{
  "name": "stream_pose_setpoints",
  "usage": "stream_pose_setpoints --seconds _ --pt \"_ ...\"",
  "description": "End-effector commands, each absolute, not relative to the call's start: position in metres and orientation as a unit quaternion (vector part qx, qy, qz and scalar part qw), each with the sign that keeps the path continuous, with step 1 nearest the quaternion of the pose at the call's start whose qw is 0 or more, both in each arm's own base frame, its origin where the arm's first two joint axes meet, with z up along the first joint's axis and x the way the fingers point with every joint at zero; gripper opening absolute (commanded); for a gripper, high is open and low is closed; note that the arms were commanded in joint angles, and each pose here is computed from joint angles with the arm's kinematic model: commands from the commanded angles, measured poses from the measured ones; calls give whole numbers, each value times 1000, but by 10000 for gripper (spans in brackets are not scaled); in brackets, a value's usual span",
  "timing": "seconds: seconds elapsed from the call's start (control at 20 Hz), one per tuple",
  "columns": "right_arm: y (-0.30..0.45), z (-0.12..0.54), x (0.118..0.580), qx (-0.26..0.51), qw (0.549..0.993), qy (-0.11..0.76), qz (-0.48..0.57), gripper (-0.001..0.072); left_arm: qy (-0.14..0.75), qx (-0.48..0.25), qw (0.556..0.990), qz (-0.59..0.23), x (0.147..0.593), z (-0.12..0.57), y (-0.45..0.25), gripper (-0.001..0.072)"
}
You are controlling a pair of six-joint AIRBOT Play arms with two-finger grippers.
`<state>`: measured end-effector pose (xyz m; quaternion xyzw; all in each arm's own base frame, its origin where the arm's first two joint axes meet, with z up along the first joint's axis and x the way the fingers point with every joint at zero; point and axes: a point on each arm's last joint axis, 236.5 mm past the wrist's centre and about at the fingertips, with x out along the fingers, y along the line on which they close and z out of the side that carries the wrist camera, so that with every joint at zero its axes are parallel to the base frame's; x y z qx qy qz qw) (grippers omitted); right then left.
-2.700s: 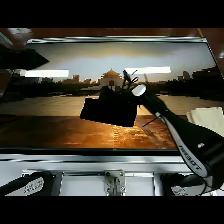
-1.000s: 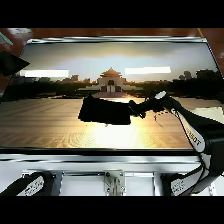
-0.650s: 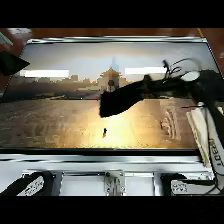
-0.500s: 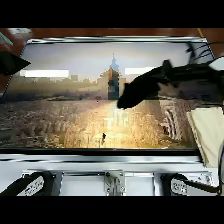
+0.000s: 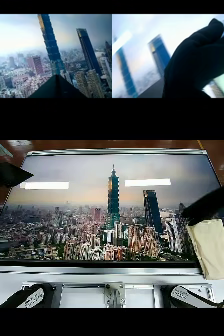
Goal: Fold the shirts.
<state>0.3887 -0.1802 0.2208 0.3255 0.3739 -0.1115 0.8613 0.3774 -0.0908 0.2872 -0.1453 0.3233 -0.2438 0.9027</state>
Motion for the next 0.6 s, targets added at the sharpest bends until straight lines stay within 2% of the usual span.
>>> stream_pose_setpoints --seconds 0.0,0.15,0.35,0.55 --pt "-246 205 355 315 847 379 -198 68 325 -149 898 -257 374 289 -97 38" --pt "-272 182 325 284 819 427 -258 68 327 -145 895 -268 371 289 -107 38" --pt "-294 137 237 246 705 558 -362 68 329 -138 889 -288 366 289 -123 38" --pt "-277 92 174 310 610 625 -376 68 330 -136 887 -292 365 289 -126 38"
